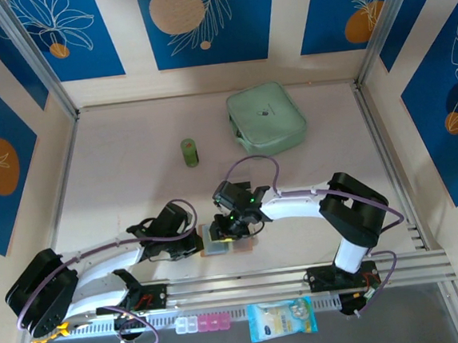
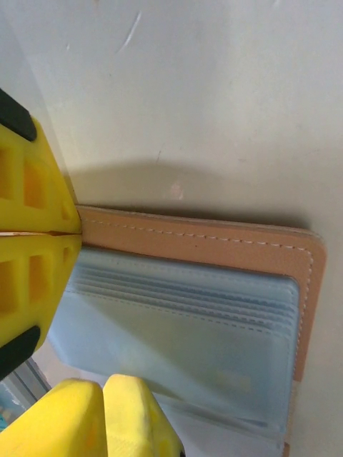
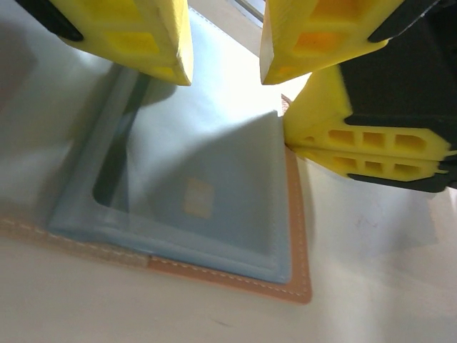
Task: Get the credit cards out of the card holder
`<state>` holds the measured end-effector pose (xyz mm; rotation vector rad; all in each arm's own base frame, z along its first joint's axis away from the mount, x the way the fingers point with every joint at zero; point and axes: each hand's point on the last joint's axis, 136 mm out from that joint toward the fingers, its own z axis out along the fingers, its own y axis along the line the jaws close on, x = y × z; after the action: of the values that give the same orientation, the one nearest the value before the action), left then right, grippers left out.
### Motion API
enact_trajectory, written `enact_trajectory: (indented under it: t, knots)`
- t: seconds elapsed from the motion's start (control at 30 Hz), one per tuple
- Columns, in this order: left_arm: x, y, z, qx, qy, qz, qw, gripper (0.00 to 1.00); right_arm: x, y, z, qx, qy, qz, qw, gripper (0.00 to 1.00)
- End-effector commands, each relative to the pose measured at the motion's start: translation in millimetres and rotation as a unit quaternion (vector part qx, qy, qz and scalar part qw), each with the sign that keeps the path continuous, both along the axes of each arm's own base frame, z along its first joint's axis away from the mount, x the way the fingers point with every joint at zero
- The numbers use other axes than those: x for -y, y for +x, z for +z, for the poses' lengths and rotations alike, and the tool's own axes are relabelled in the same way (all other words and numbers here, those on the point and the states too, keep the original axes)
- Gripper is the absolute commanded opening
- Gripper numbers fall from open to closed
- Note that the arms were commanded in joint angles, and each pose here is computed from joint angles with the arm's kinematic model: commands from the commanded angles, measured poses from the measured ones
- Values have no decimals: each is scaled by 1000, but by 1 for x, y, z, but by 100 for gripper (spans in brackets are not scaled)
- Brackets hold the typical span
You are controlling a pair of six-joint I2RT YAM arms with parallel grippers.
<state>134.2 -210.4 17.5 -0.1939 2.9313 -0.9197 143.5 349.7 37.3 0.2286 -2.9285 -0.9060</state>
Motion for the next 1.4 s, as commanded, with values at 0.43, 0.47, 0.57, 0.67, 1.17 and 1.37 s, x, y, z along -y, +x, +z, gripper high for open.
enact_trajectory:
  t: [0.43, 0.47, 0.57, 0.67, 1.17, 1.37]
  knots:
    - [-14, -10, -9, -14, 21, 9, 1000, 8, 21, -4, -4, 14, -47, -3, 999, 31]
    - [-14, -9, -8, -13, 20, 9, 1000, 8, 21, -3, -4, 13, -46, -3, 999, 31]
    - [-12, -7, -3, -7, 13, 11, 1000, 8, 21, -4, -8, 11, -45, -3, 999, 31]
    - [-9, -3, 5, 3, 7, 14, 1000, 8, 21, -5, -10, 6, -42, -5, 999, 31]
    - [8, 14, 38, 30, -29, 19, 999, 19, 24, -7, -13, -3, -22, -12, 1000, 28]
    - [21, 21, 42, 31, -49, 18, 998, 24, 26, -6, -14, -11, -6, -20, 1000, 26]
